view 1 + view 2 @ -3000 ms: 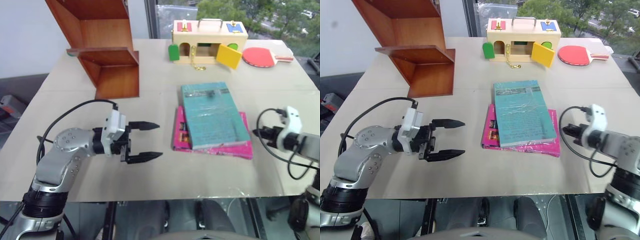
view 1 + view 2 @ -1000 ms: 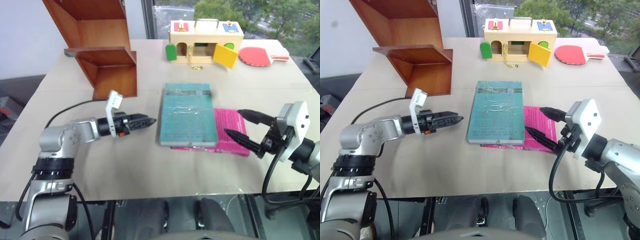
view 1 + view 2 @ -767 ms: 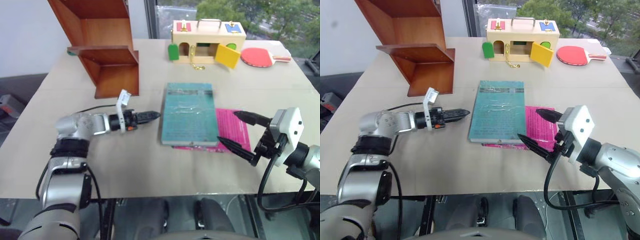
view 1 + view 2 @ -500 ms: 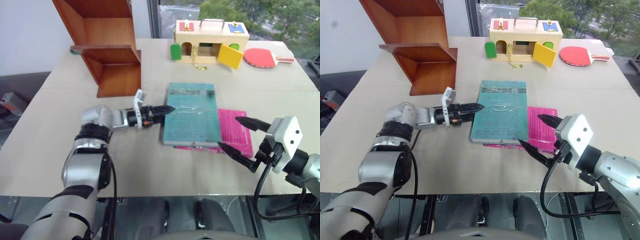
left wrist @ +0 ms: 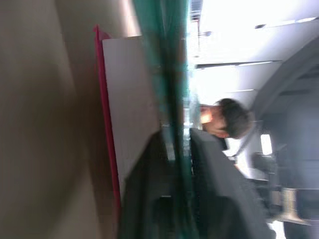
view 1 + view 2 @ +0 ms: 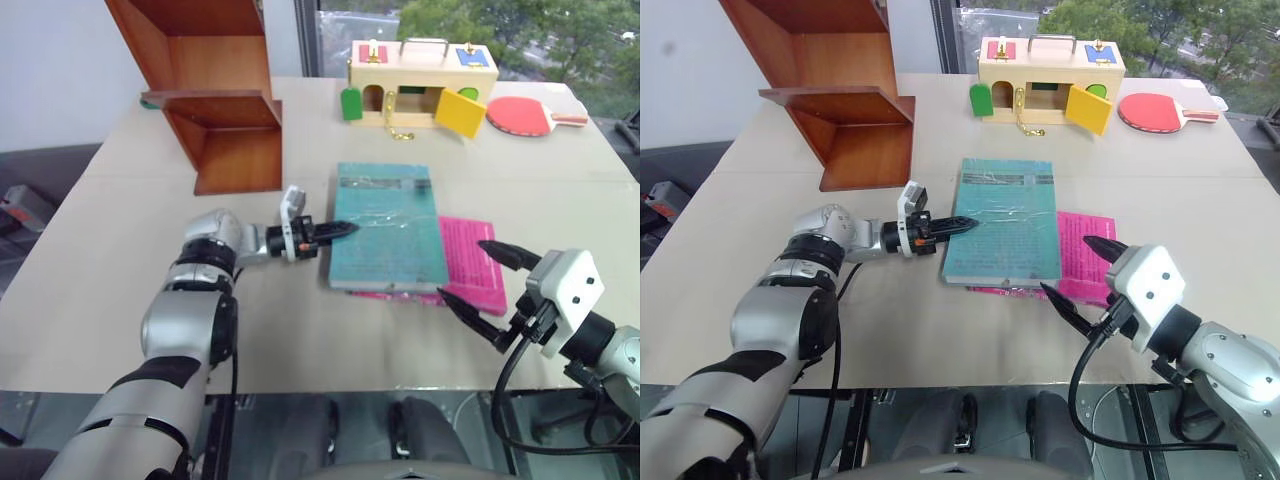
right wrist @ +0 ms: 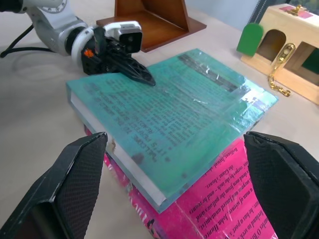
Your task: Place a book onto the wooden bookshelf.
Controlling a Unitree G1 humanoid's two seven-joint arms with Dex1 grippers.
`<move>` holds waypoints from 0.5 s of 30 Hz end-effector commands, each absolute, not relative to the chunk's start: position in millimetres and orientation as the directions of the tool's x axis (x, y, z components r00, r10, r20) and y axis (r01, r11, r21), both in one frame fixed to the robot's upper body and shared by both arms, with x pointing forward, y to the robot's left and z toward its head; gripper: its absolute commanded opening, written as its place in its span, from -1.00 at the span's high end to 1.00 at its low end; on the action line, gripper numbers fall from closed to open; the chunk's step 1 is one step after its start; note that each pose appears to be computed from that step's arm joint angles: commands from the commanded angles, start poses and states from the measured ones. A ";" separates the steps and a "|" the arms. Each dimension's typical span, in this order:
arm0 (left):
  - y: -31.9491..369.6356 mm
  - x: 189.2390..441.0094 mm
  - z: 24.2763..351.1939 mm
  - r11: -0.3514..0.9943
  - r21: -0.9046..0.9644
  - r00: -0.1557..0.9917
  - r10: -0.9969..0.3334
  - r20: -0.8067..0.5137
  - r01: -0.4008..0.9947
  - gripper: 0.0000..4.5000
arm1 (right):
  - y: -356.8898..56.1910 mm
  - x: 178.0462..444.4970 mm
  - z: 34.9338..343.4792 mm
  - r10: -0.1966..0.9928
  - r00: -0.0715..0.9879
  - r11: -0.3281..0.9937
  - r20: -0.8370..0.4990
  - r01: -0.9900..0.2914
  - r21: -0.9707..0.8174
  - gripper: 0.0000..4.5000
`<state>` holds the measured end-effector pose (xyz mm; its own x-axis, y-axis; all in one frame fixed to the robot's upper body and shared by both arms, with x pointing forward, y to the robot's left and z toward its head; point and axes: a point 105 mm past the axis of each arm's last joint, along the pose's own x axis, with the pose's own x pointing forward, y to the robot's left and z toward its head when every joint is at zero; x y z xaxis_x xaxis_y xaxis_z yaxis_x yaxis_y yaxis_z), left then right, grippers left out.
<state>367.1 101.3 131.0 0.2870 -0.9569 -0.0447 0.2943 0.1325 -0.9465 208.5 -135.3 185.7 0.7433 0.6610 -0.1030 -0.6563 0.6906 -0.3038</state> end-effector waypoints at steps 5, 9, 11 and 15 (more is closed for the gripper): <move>135.6 357.6 197.1 0.046 -0.883 0.274 -0.957 0.095 0.467 0.99 | -125.4 203.0 192.1 0.686 0.727 0.688 -0.038 -0.665 -0.292 -1.00; 132.6 341.0 218.6 -0.013 -0.884 0.216 -0.968 0.128 0.467 0.99 | -125.6 209.2 190.2 0.691 0.723 0.691 -0.025 -0.669 -0.274 -1.00; 130.8 341.9 202.6 0.060 -0.889 0.252 -0.966 0.064 0.453 0.99 | -125.7 213.8 189.1 0.694 0.719 0.688 -0.021 -0.673 -0.272 -1.00; 118.0 339.2 174.2 0.127 -0.900 0.278 -0.960 -0.007 0.417 0.99 | -124.8 219.7 188.8 0.708 0.706 0.675 -0.018 -0.684 -0.277 -1.00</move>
<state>340.2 122.7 163.6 0.2849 -0.9582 -0.0243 0.3734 0.1343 -0.9179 221.6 -128.3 180.8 0.7228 0.6891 -0.0530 -0.6781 0.6922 -0.2472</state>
